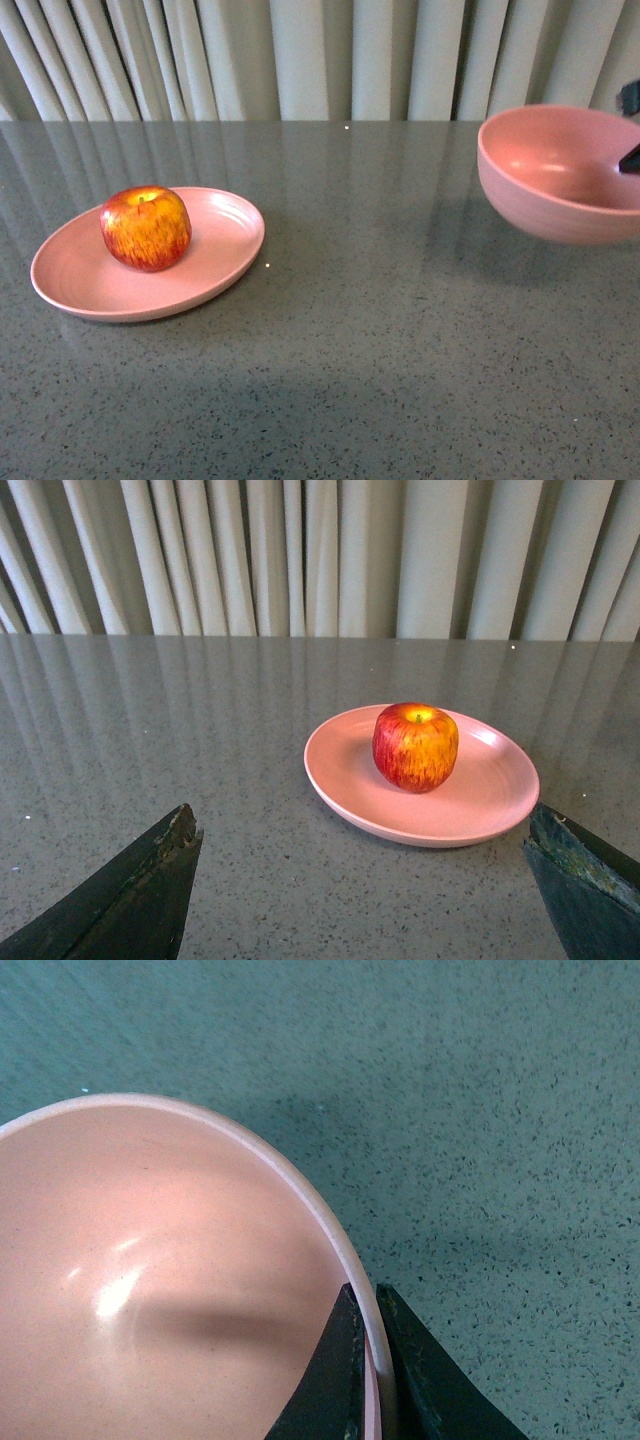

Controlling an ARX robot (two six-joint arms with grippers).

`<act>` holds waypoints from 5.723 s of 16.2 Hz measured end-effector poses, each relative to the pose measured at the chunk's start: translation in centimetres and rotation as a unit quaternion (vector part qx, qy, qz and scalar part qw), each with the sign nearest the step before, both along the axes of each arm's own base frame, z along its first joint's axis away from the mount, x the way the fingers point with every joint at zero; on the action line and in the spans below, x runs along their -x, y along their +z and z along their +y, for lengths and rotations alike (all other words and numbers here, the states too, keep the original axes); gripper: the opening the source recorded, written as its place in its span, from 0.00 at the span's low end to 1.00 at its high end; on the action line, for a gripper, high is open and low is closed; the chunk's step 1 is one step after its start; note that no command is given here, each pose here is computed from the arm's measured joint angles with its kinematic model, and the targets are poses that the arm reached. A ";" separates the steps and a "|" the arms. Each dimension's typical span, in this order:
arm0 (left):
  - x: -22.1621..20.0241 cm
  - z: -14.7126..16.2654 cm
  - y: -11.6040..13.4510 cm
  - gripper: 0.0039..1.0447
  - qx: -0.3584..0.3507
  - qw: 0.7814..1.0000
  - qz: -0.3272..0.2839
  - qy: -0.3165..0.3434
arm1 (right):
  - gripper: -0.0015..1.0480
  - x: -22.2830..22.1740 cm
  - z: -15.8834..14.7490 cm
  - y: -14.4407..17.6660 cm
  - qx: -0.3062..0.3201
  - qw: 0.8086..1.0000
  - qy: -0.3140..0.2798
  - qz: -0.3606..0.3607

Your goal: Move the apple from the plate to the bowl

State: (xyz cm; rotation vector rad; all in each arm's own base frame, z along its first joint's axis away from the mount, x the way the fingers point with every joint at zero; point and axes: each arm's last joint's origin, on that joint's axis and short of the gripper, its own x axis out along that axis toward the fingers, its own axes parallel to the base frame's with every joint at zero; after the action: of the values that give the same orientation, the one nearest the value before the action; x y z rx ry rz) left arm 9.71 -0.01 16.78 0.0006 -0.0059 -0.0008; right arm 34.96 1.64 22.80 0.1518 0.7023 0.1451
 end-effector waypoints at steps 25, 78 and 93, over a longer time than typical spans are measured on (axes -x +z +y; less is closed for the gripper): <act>0.0 0.0 0.0 0.94 0.000 1.000 0.000 0.000 | 0.03 -4.3 14.9 -5.7 -0.006 0.991 0.100 0.088; 0.0 0.0 0.0 0.94 0.000 1.000 0.000 0.000 | 0.02 24.4 -1.6 -5.9 0.071 0.934 -0.072 -0.342; 0.0 0.0 0.0 0.94 0.000 1.000 0.000 0.000 | 0.83 25.3 -1.6 -6.1 0.071 0.933 -0.072 -0.346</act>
State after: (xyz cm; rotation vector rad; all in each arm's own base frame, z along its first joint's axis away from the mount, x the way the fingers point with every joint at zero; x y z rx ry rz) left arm 9.71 -0.01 16.77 0.0002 -0.0055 -0.0008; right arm 9.71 0.00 16.72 0.0063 -0.0059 0.0000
